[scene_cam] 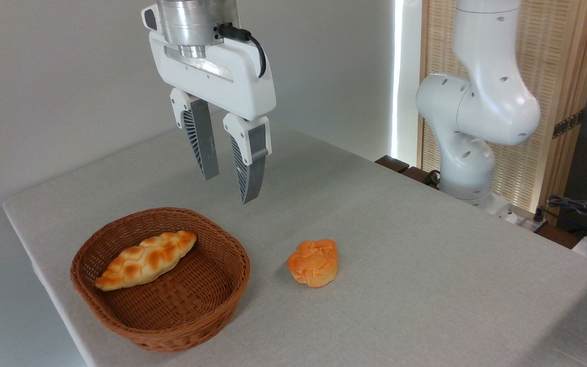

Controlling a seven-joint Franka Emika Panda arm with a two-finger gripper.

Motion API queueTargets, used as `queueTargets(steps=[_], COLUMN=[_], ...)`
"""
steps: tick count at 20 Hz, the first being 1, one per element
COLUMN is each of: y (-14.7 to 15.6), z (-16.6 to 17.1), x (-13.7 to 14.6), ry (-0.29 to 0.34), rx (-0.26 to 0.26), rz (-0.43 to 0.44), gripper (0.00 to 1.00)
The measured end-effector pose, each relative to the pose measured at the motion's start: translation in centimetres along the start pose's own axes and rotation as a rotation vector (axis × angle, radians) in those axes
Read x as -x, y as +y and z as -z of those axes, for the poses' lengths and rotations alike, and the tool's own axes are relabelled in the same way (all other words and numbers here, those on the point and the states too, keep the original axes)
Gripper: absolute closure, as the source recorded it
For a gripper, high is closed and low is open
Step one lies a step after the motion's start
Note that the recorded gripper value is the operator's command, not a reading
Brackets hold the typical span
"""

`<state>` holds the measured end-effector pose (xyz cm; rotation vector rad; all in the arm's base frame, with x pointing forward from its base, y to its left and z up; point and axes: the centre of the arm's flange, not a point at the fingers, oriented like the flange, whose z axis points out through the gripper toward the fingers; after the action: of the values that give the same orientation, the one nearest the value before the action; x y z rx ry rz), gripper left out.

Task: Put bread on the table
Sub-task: 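Move the open gripper over the basket and lower onto the glazed roll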

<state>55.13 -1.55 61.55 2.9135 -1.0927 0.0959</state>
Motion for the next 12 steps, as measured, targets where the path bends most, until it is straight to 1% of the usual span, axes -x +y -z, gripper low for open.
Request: queueTargets(steps=[5, 8, 10, 12], y=[0.0, 0.4, 0.8, 1.3], z=[-0.3, -0.3, -0.2, -0.4], x=[-0.1, -0.5, -1.0, -2.0], ry=[-0.004, 0.036, 0.074, 0.101], rx=[0.007, 0.055, 0.086, 0.087], rz=[0.001, 0.006, 0.008, -0.003], gripper=[0.00, 0.00, 0.00, 0.00])
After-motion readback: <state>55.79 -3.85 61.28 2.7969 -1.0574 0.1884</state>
